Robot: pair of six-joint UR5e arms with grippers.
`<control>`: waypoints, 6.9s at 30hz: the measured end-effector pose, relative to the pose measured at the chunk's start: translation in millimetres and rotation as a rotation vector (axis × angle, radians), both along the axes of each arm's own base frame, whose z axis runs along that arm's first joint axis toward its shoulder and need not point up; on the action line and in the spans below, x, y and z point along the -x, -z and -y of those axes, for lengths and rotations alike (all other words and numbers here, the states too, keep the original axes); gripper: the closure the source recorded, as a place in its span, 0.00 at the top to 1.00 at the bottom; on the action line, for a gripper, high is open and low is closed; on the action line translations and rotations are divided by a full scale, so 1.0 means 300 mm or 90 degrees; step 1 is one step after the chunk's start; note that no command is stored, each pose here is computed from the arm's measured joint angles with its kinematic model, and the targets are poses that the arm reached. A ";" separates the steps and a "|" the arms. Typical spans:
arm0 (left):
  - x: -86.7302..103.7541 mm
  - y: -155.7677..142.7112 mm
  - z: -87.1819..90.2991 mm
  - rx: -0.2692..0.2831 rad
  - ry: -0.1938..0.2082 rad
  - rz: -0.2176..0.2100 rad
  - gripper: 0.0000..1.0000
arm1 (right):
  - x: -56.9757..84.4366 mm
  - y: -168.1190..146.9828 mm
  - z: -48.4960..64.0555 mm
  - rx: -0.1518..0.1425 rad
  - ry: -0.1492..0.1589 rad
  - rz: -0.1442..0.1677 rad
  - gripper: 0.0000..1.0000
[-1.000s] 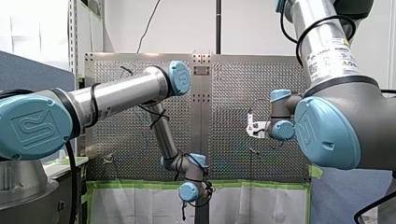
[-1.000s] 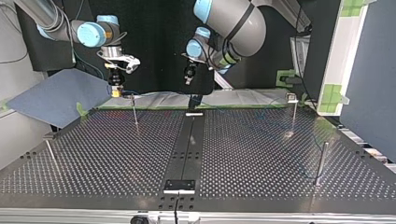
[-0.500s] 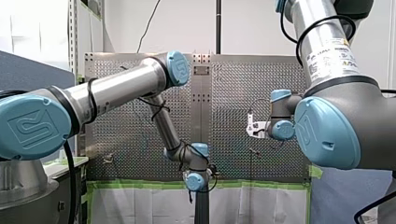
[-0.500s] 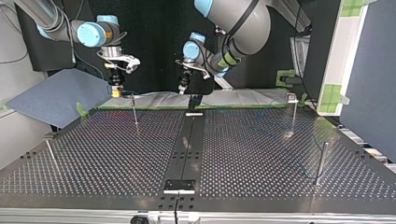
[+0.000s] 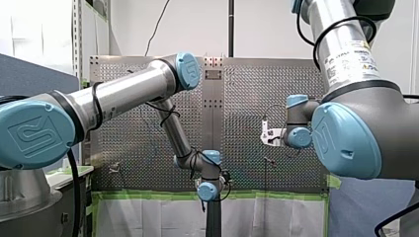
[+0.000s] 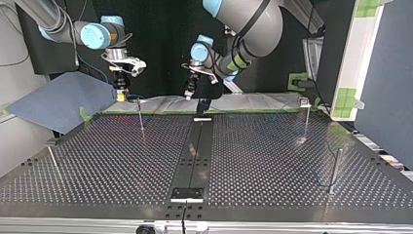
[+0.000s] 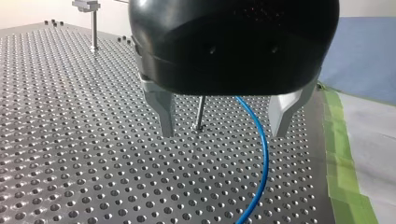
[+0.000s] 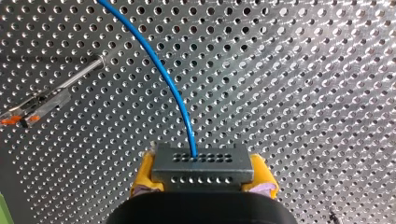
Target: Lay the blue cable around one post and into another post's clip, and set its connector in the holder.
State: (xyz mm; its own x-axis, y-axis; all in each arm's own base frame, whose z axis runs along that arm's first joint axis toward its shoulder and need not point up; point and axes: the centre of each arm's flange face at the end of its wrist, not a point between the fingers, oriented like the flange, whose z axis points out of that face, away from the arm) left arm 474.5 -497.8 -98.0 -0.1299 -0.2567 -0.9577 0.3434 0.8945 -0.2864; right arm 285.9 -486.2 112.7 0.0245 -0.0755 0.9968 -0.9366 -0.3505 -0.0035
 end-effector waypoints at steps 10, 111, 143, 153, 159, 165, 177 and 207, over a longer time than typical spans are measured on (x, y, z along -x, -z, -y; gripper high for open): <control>-0.009 0.064 -0.016 -0.030 0.011 -0.009 1.00 | 0.000 0.000 0.000 0.001 0.000 0.000 0.00; 0.171 -0.151 0.331 -0.098 0.118 0.018 0.01 | 0.215 0.194 -0.070 -0.093 0.126 -0.039 0.00; 0.121 -0.173 0.322 -0.085 0.096 0.016 0.01 | 0.478 0.213 0.052 -0.043 0.085 -0.016 0.00; 0.121 -0.169 0.311 -0.100 0.080 0.002 0.01 | 0.551 0.287 0.131 -0.007 0.066 -0.029 0.00; 0.128 -0.169 0.315 -0.102 0.081 0.002 0.01 | 0.533 0.313 0.144 0.004 0.031 -0.028 0.00; 0.128 -0.170 0.316 -0.101 0.080 0.003 0.01 | 0.484 0.316 0.132 0.005 -0.011 -0.026 0.00; 0.115 -0.181 0.309 -0.094 0.032 0.012 0.01 | 0.413 0.338 0.098 -0.012 -0.092 -0.007 0.00; 0.124 -0.152 0.249 -0.106 -0.032 -0.001 0.01 | 0.459 0.334 0.127 -0.064 -0.093 0.006 0.00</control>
